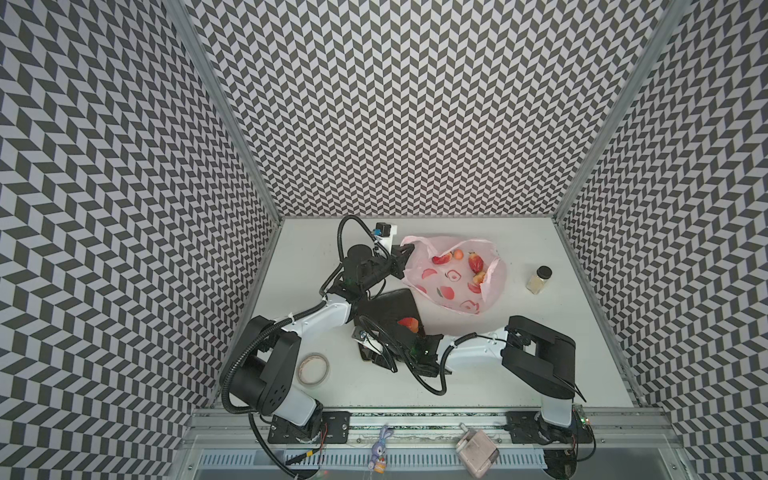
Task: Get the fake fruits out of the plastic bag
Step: 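Carry the peach out and release it on the black mat with the right gripper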
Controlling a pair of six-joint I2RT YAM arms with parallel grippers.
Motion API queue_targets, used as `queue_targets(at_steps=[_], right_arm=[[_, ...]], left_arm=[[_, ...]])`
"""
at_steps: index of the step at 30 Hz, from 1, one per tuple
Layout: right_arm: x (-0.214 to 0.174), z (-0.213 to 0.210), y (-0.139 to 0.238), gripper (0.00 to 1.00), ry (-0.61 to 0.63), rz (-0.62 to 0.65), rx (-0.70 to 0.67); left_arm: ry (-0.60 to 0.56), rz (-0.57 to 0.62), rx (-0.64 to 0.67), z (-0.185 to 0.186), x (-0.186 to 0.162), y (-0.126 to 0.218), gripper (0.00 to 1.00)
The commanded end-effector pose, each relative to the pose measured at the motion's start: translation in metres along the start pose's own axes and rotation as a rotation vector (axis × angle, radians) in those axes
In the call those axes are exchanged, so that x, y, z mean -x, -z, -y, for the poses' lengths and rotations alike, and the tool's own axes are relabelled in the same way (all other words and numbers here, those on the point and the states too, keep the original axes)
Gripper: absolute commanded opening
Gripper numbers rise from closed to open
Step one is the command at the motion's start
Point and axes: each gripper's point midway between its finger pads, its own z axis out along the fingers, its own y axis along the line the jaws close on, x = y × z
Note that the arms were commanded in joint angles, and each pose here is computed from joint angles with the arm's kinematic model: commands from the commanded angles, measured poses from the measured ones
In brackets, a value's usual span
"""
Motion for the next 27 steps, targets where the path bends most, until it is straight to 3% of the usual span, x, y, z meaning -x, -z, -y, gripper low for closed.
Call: queue_targets(at_steps=[1, 9, 13, 18, 21, 27], right_arm=[[0.015, 0.002, -0.005, 0.51, 0.013, 0.051, -0.025], [0.032, 0.002, 0.011, 0.59, 0.045, 0.09, -0.014], [0.065, 0.004, 0.056, 0.59, 0.023, 0.209, 0.015], [0.073, 0.002, 0.127, 0.57, -0.014, 0.311, 0.061], [0.069, 0.016, 0.167, 0.56, -0.055, 0.33, 0.003], [0.067, 0.092, 0.228, 0.56, -0.312, 0.41, -0.32]], left_arm=[[-0.021, 0.015, -0.008, 0.005, 0.01, 0.006, 0.0], [-0.034, 0.025, -0.001, 0.005, 0.015, 0.007, 0.0], [-0.047, 0.036, 0.003, 0.006, 0.019, 0.009, 0.0], [-0.057, 0.042, 0.008, 0.006, 0.019, 0.011, 0.0], [-0.056, 0.034, 0.01, 0.004, 0.014, 0.011, 0.0], [-0.031, 0.041, -0.023, 0.01, 0.012, 0.012, 0.0]])
